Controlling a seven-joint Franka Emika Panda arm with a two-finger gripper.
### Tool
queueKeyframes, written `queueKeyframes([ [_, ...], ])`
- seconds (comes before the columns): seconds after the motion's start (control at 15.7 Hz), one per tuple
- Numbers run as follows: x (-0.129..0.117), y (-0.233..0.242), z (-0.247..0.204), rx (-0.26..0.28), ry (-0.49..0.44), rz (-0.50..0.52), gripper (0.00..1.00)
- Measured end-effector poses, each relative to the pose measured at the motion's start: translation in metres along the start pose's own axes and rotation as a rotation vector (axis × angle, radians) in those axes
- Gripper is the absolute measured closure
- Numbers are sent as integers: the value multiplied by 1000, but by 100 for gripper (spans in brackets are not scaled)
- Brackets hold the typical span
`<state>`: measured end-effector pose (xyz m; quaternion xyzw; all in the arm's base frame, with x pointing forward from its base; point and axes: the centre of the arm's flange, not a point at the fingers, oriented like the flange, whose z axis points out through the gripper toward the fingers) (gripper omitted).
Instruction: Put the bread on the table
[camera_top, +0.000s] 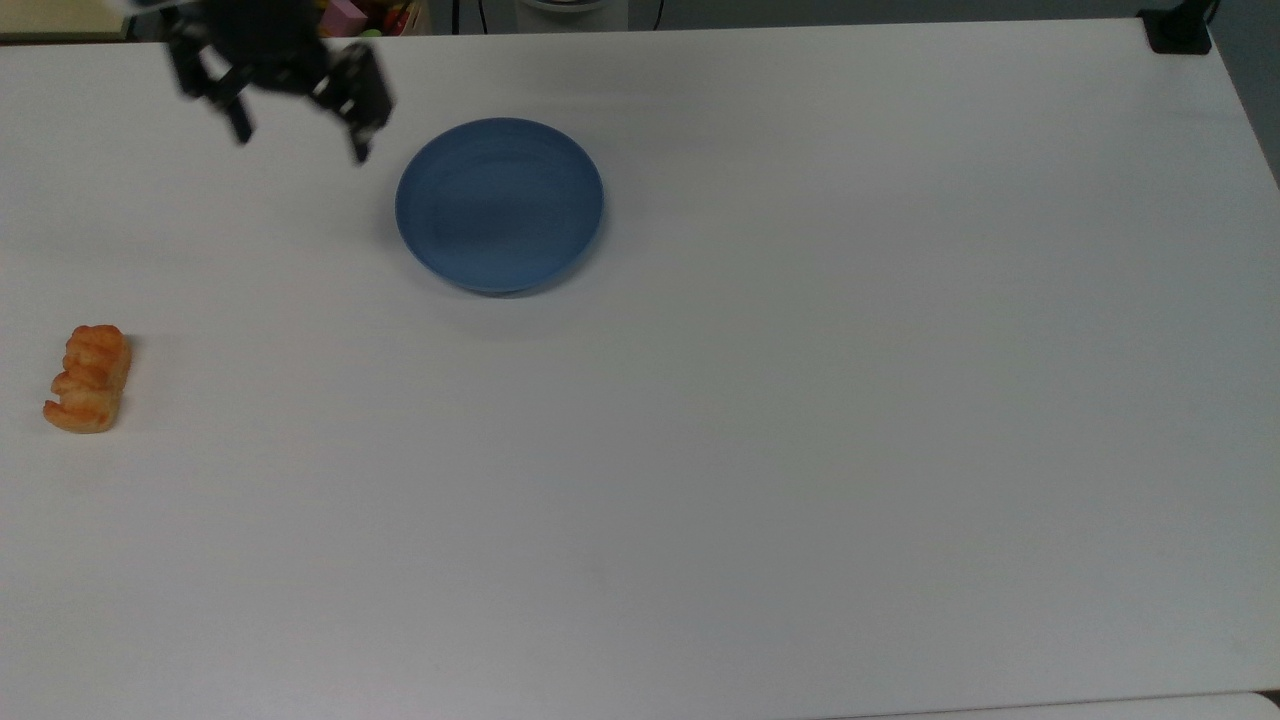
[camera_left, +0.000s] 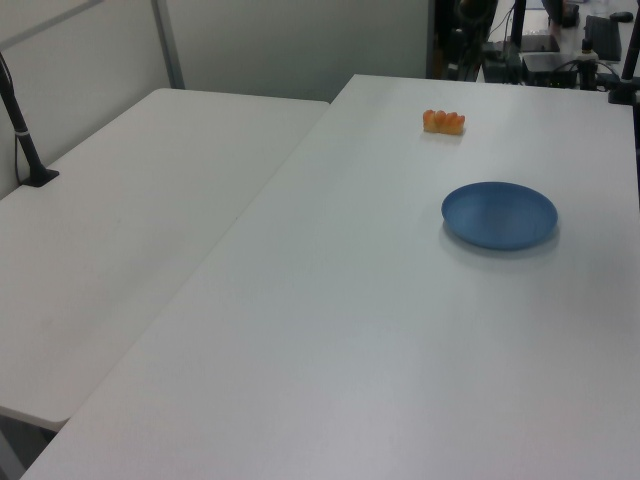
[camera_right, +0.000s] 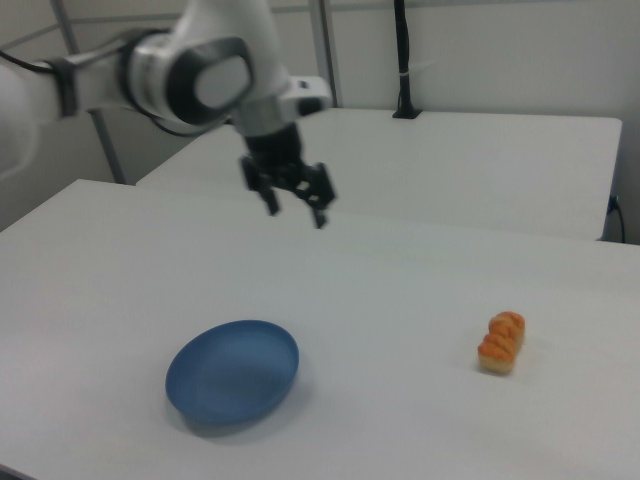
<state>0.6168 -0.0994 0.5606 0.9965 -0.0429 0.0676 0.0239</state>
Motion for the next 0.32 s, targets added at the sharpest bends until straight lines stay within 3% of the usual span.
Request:
queueKeyframes([
  [0.32, -47, -22, -32, 52, -61, -1, 0],
])
